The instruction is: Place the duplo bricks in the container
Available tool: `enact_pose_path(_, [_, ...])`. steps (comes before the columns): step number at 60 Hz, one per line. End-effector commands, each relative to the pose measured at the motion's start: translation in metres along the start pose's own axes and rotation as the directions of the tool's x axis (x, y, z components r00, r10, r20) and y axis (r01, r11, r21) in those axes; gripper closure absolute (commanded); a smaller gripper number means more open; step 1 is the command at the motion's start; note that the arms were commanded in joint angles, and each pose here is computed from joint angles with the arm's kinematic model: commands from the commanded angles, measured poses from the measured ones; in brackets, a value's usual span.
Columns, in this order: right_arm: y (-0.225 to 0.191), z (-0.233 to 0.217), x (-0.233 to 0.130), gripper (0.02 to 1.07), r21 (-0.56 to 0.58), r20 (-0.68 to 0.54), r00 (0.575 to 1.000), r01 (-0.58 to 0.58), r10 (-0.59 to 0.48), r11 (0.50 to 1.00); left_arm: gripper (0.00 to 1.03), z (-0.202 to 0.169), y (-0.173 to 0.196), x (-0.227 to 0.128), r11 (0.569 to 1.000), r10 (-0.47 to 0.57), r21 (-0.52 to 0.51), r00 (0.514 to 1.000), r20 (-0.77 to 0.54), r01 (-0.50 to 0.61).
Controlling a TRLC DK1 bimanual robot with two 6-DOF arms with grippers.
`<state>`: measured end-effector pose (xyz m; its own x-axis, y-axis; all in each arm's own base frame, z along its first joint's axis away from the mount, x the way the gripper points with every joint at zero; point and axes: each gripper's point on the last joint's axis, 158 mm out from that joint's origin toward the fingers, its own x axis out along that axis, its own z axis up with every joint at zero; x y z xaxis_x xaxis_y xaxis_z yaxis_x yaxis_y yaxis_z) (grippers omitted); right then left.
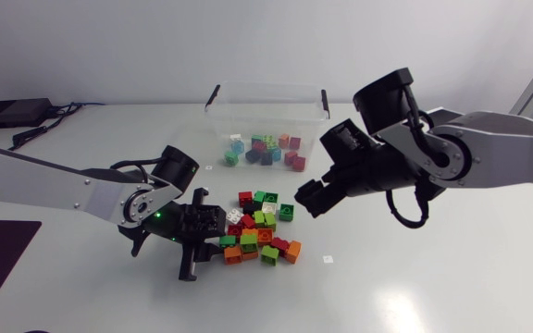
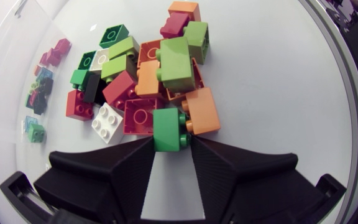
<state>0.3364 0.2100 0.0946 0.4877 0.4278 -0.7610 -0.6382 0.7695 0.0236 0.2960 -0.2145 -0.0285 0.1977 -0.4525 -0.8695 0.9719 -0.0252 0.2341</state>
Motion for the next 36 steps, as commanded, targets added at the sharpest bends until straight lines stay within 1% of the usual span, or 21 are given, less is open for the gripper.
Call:
enact_pose_path(1, [0.013, -0.024, 0.003, 0.10, -0.074, -0.054, 0.998, -0.034, 0.030, 0.997, 0.70, -0.003, -0.012, 0.007, 0.999, -0.037, 0.021, 0.999, -0.004, 0.037])
enact_pose_path(8, [0.032, -0.049, 0.008, 0.10, -0.165, -0.107, 0.992, -0.086, 0.068, 0.983, 0.71, -0.004, -0.015, 0.001, 0.999, -0.031, 0.020, 1.000, -0.003, 0.031])
enact_pose_path(18, [0.050, -0.074, 0.016, 0.10, -0.234, -0.173, 0.979, -0.146, 0.106, 0.961, 0.71, -0.011, -0.014, -0.016, 1.000, -0.009, -0.008, 1.000, -0.008, 0.009])
enact_pose_path(31, [0.060, -0.101, 0.034, 0.10, -0.287, -0.256, 0.959, -0.198, 0.125, 0.937, 0.71, -0.023, -0.022, -0.026, 0.999, -0.010, -0.039, 1.000, -0.023, 0.009])
enact_pose_path(36, [0.059, -0.112, 0.049, 0.10, -0.297, -0.285, 0.951, -0.209, 0.122, 0.932, 0.71, -0.028, -0.023, -0.033, 0.998, -0.006, -0.055, 0.999, -0.031, 0.004])
